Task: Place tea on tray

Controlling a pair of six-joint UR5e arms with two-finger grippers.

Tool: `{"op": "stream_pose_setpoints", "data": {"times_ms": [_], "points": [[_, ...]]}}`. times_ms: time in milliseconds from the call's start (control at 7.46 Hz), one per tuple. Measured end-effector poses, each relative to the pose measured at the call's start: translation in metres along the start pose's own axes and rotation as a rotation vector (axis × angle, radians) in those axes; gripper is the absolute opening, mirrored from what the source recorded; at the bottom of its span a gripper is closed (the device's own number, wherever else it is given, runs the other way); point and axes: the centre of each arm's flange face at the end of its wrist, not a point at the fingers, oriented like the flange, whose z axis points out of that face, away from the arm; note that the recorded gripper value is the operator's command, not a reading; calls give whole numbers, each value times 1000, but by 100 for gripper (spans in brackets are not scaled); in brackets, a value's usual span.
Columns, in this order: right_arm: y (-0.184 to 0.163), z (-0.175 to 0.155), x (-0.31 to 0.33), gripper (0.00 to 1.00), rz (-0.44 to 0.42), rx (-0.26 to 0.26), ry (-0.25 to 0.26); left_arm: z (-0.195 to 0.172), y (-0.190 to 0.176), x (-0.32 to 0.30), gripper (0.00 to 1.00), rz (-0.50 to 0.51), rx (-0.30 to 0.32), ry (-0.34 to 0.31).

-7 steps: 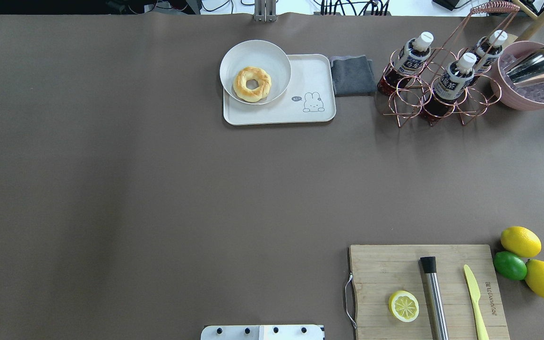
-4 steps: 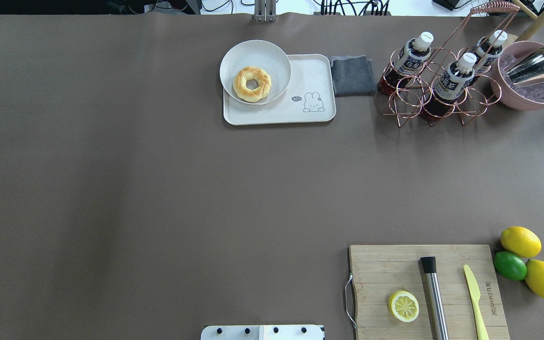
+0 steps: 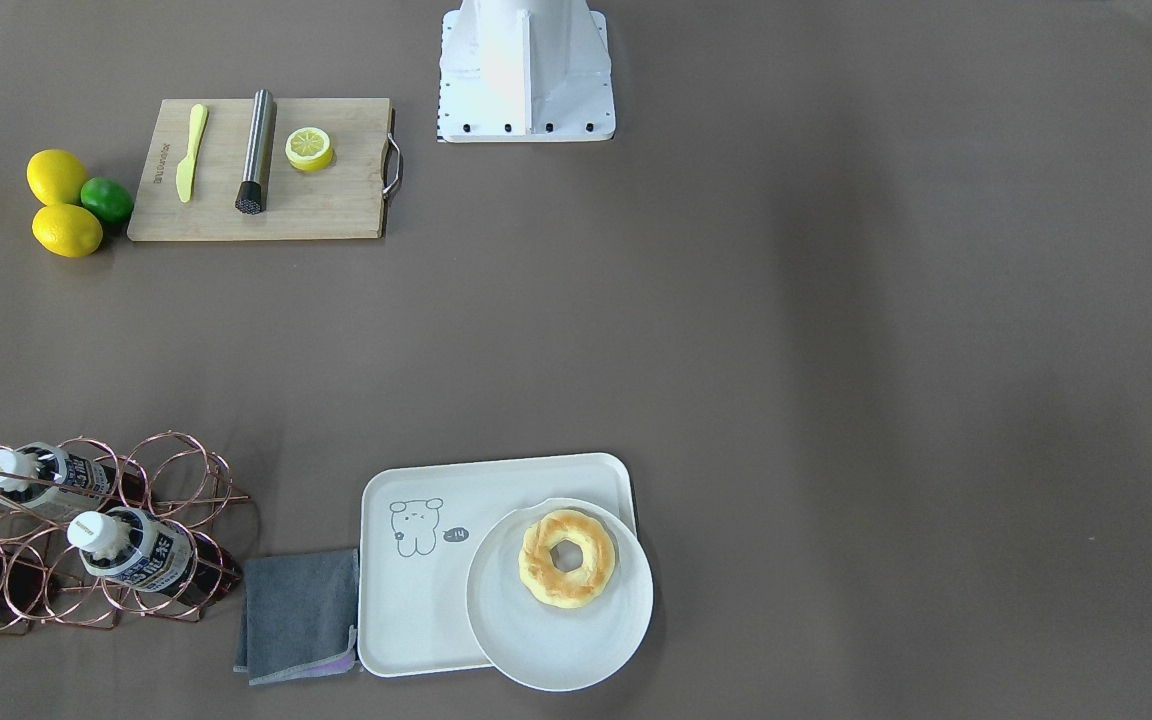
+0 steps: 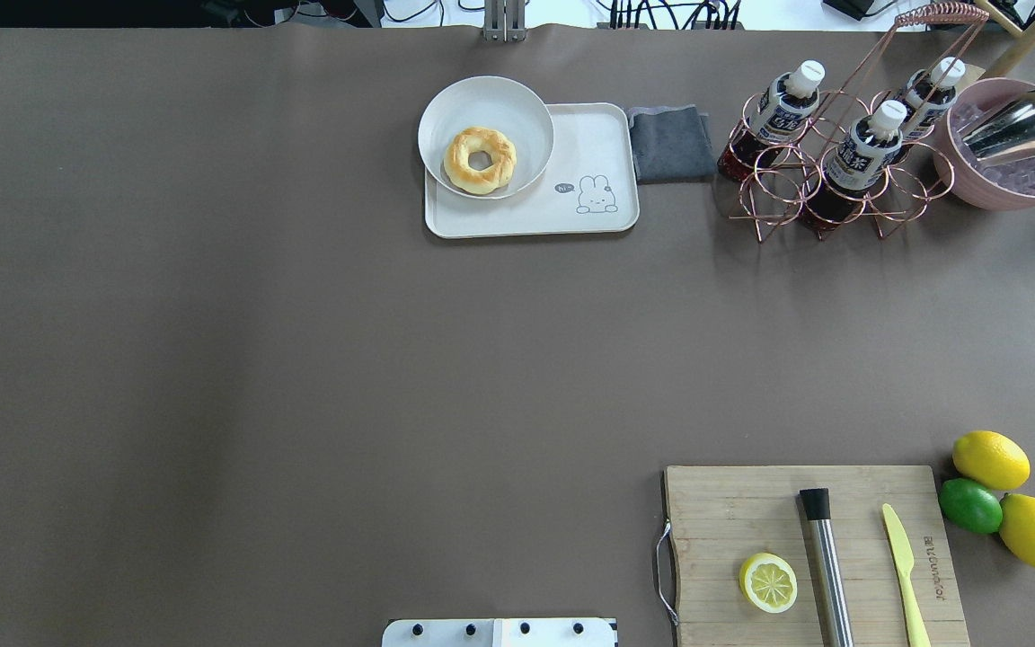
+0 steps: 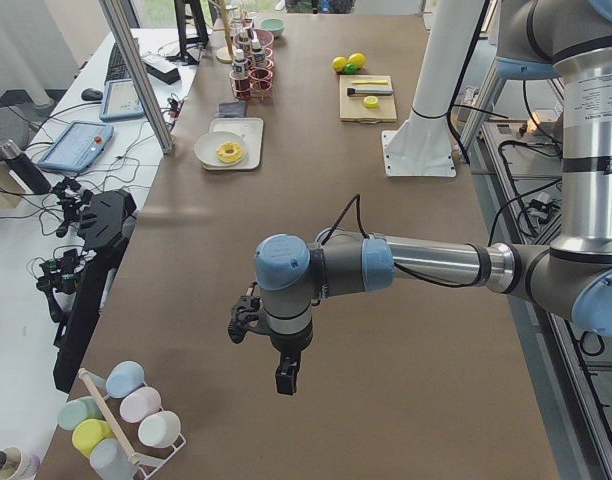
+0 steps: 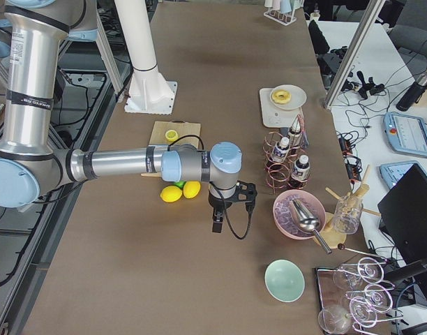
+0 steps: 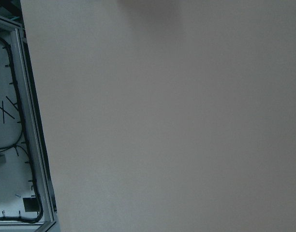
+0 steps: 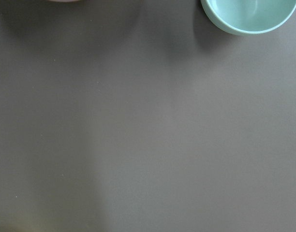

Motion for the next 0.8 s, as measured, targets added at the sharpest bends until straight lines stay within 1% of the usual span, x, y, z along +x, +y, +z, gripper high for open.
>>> {"op": "stream_pose_setpoints", "data": {"times_ms": [268, 402, 536, 670, 804], "points": [[0, 1, 1, 100, 2, -2, 0, -10, -9, 4, 99, 33, 49, -13], [0, 1, 1, 100, 3, -3, 2, -16, -16, 8, 99, 67, 100, -1], [0, 1, 2, 100, 2, -1, 7, -16, -17, 12, 99, 89, 136, 29], [-3, -1, -1, 100, -5, 7, 6, -13, -14, 13, 99, 97, 152, 50], [-9, -8, -7, 100, -21, 26, 3, -12, -11, 14, 99, 102, 163, 58]]}}
